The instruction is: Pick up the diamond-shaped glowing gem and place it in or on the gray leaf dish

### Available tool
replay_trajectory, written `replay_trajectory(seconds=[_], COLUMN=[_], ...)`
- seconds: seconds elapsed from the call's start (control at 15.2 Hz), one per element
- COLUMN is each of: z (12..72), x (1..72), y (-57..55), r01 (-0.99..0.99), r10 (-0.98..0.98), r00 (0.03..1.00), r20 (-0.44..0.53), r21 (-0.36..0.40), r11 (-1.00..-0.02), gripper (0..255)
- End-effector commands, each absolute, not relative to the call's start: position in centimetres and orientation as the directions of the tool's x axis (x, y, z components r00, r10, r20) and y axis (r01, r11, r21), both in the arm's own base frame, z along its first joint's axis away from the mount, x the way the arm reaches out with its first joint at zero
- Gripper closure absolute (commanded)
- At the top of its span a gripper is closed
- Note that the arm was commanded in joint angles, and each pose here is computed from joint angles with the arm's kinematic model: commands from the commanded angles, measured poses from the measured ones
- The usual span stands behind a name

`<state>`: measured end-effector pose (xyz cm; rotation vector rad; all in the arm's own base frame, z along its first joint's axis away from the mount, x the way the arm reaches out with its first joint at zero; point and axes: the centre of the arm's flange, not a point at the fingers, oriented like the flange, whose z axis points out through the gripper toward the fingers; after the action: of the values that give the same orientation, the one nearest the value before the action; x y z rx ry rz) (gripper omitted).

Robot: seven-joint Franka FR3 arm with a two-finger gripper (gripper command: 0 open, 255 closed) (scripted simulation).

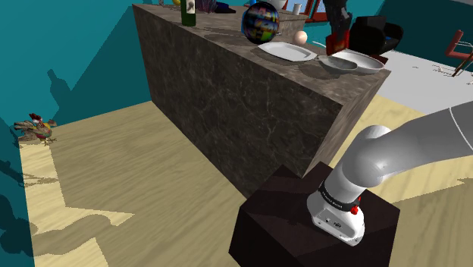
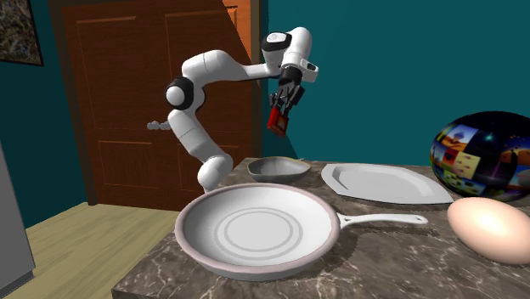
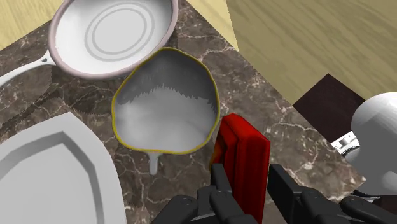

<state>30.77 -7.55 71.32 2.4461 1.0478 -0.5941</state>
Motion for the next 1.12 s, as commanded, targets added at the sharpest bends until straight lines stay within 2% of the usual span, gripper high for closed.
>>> replay_trajectory(seconds=[0.0,0.79,1.06], z=[72.0,73.1,71.0], x=[30.8,30.7,30.7], y=[-7.6,-23.8,-23.8], r01=[0.748,0.748,0.748], r10=[0.572,0.572,0.572], r00=[0.626,0.626,0.626], r20=[-0.529,-0.529,-0.529], r21=[0.201,0.201,0.201], r11=[-0.632,-0.632,-0.632], gripper=[255,255,255])
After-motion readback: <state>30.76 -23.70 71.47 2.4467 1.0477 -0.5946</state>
